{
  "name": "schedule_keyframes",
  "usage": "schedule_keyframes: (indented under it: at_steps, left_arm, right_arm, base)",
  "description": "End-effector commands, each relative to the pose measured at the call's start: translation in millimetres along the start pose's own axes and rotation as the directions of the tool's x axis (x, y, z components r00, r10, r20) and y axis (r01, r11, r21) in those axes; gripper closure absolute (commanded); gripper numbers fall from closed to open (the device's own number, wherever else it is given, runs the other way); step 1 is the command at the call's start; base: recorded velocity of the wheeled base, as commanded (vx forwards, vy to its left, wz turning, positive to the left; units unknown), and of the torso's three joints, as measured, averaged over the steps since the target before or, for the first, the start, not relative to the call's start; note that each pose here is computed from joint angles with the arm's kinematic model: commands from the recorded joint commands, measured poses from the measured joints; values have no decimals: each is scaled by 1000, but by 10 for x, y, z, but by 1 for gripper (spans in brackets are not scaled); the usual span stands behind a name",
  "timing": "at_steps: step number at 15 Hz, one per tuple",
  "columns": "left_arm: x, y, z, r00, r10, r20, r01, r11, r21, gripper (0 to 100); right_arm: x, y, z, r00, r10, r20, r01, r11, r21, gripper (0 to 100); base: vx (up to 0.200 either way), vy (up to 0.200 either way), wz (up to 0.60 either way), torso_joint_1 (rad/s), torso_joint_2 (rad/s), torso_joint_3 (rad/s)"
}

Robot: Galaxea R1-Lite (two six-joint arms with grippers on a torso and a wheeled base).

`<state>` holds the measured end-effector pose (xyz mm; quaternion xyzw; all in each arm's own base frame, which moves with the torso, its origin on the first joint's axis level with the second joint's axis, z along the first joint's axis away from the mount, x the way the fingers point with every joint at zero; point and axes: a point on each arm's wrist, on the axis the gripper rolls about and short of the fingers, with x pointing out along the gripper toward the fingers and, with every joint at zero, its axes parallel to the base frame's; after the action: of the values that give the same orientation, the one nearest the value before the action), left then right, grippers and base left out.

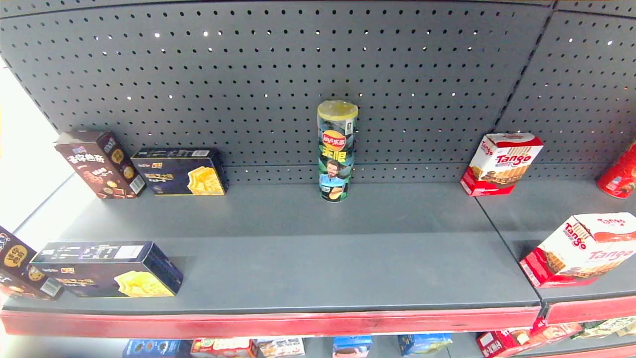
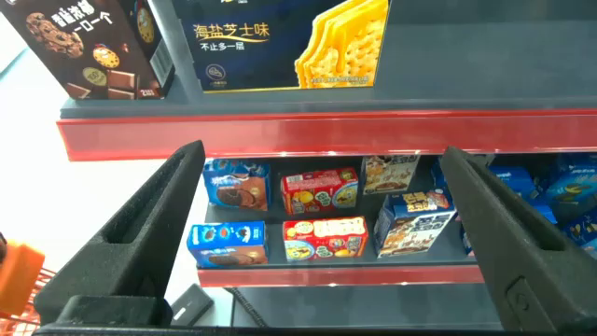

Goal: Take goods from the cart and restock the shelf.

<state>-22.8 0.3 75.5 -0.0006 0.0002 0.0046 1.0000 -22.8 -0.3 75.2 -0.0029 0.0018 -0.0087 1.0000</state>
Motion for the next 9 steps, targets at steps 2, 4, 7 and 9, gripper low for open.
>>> schedule_keyframes:
  at_steps: [2,4,7,9]
  left_arm:
    - [0,0,0,1000,2,0,-2,1000,0,0]
    - [0,-1,1,1000,0,2,0,1000,0,0]
    - [0,0,0,1000,-1,0,1,1000,0,0]
    - [0,0,0,1000,-1,0,1,1000,0,0]
  right_arm:
    - [0,0,0,1000,1,1,-1,1000,0,0]
    - [0,0,0,1000,1,1,-1,1000,0,0]
    - [0,0,0,1000,-1,1,1,1000,3,0]
    - [0,0,0,1000,-1,1,1,1000,1,0]
  base:
    - [0,0,0,0,0,0]
    - [0,0,0,0,0,0]
    - [0,0,200,1,-1,-1]
    - [0,0,600,0,2,0]
